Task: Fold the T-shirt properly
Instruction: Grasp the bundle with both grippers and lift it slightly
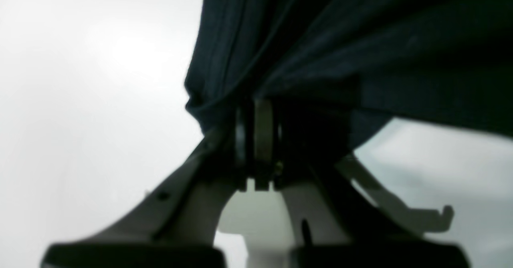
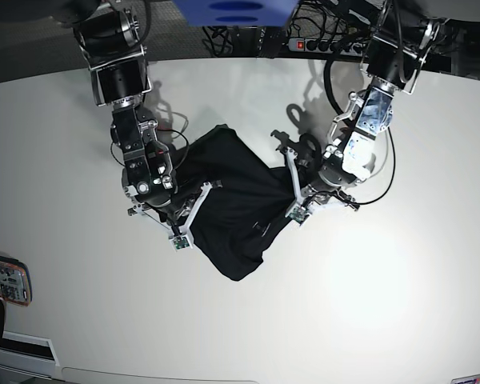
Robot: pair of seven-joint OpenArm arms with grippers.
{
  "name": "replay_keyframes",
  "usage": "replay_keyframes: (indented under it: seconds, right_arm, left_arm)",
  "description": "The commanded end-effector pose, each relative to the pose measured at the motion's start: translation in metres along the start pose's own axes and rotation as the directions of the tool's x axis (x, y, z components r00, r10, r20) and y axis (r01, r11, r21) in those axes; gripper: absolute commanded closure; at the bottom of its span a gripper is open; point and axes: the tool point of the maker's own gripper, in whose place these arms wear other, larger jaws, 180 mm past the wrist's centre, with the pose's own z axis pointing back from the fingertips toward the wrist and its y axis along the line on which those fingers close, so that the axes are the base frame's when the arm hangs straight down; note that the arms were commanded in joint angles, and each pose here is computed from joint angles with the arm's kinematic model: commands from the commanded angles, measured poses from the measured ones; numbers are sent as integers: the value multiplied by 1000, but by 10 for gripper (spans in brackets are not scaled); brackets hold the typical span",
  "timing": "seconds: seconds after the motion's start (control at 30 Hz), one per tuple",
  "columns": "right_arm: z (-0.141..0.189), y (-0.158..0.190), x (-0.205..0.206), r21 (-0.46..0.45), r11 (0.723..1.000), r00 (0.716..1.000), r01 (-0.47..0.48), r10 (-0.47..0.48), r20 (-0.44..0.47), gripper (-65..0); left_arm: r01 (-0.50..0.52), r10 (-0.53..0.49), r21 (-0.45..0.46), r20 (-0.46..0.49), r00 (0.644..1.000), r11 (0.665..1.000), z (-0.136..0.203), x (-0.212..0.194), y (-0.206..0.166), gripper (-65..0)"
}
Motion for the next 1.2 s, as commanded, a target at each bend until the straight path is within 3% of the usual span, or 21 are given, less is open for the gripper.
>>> replay_keyframes:
  seconds: [0.0,0.07,0.3,0.47,0.6,0.77,0.9,0.97,1.0,1.07,1.17]
  right_arm:
    - [10,-4,20,-16,1000,999,-13,14,52,0]
    - [23,-1,31,-15,1000,994,-22,24,102,0]
    - [39,-14,29,-43,999,991,11,-5,133,0]
    - [44,-52,91,-101,994,978,48,-26,207,0]
    - [36,-55,88,-102,993,983,52,-33,182,0]
    - [34,-55,88,-101,993,982,53,-34,184,0]
    - [35,-55,90,-100,994,981,52,-32,194,0]
    - [35,-55,91,-100,994,979,52,-31,200,-59]
    - [35,-55,91,-100,994,979,52,-31,200,-88]
    - [35,-55,91,-101,994,979,52,-31,201,-133]
    - [35,-55,91,-100,994,979,52,-31,201,-134]
  left_arm:
    - [10,-11,58,21,1000,998,5,12,20,0]
    - [21,-22,76,23,999,997,7,13,29,0]
    - [37,-41,72,58,997,997,17,20,23,0]
    - [52,-60,61,148,987,997,41,40,7,0]
    - [63,-72,47,227,971,997,66,54,-10,0]
    - [66,-72,41,183,980,997,70,44,-14,0]
    - [27,-40,79,178,983,997,73,40,4,0]
    - [6,-24,100,176,984,995,74,39,14,0]
    - [0,-18,102,176,984,995,75,38,16,-27]
    - [-3,-14,102,175,984,995,76,36,15,-213]
    - [6,-21,89,168,986,996,75,34,10,-381]
